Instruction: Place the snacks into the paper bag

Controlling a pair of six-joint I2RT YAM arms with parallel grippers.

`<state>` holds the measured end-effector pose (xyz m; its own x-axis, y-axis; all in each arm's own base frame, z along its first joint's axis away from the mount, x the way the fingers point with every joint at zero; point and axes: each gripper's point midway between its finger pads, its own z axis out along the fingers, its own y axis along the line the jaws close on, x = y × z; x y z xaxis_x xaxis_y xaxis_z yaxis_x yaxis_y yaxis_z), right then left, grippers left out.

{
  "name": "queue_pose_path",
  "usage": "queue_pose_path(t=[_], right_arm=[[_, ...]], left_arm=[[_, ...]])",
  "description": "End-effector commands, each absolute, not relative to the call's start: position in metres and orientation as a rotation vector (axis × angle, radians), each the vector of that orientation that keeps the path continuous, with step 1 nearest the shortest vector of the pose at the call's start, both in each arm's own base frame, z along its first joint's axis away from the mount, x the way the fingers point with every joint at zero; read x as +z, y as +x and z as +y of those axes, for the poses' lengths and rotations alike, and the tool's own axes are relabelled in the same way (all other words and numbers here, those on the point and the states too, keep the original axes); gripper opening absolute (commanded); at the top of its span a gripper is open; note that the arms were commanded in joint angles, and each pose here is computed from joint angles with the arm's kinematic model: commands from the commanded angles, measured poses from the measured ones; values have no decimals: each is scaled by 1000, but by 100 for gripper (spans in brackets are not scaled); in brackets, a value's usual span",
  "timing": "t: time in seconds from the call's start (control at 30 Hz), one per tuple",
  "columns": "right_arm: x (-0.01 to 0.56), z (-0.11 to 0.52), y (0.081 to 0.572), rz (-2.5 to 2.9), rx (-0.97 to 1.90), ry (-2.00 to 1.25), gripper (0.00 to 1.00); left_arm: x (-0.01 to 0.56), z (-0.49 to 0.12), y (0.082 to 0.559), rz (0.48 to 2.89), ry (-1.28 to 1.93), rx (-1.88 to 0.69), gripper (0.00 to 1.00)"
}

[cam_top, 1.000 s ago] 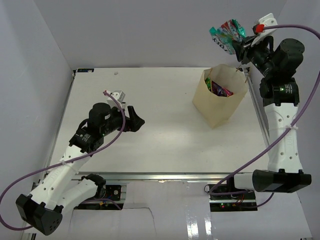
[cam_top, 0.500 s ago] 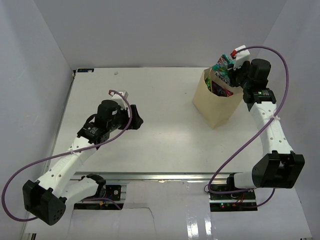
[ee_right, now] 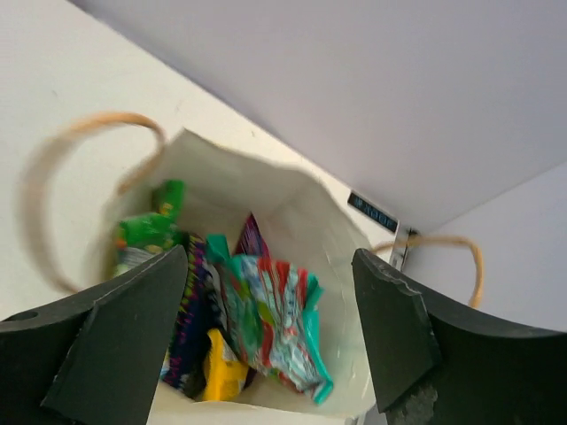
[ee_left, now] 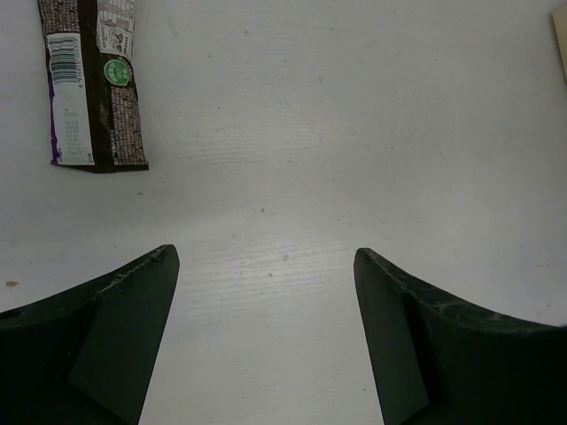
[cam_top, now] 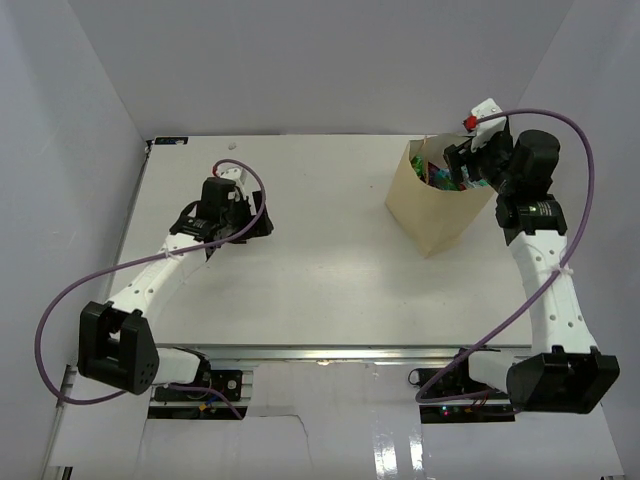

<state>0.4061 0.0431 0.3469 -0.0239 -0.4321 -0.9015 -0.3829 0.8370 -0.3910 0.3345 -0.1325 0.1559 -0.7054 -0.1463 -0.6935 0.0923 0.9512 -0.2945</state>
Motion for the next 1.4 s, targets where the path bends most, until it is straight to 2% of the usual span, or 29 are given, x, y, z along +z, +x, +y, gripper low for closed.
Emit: queue_pose_path(t=[0.0, 0.1, 0.2, 0.23, 0.4, 0.47, 0.73, 0.77, 0.87, 1.03, 1.13, 1.17, 1.23, 1.37], right_arm=[[413, 68, 376, 1435, 48, -690, 81], [434, 63, 368, 1407, 75, -649, 82], [452, 73, 352, 1356, 149, -702, 88], [454, 80, 343, 1335, 185, -742, 94], [410, 137, 287, 1316, 639, -1022, 92], [381, 144, 279, 1384, 758, -1011, 91], [335, 142, 268, 1487, 769, -1017, 90], [332, 141, 267, 1494, 765, -1019, 90], [326, 142, 264, 1504, 775, -1020, 90], [319, 143, 261, 1517, 792, -1015, 89], [318, 143, 260, 1517, 803, -1016, 89], [318, 145, 258, 1514, 816, -1020, 89], [318, 149, 255, 1506, 838, -1034, 89], [315, 164, 246, 1483, 885, -1084, 88]], left_arm=[[175, -136, 360, 2266, -48, -419, 90], [171, -139, 374, 2280, -35, -406, 90], [166, -131, 385, 2288, -37, -342, 90], [155, -123, 390, 2311, -49, -280, 90], [125, -94, 405, 2384, -102, -72, 89], [112, -81, 414, 2412, -121, 42, 87], [72, -61, 444, 2503, -123, 287, 81], [65, -61, 448, 2521, -116, 302, 76], [57, -56, 449, 2548, -122, 352, 73], [39, -57, 441, 2600, -117, 350, 55], [37, -62, 434, 2619, -119, 305, 32], [38, -64, 433, 2621, -120, 283, 30], [47, -74, 427, 2622, -118, 191, 21], [73, -116, 407, 2596, -27, -176, 14]])
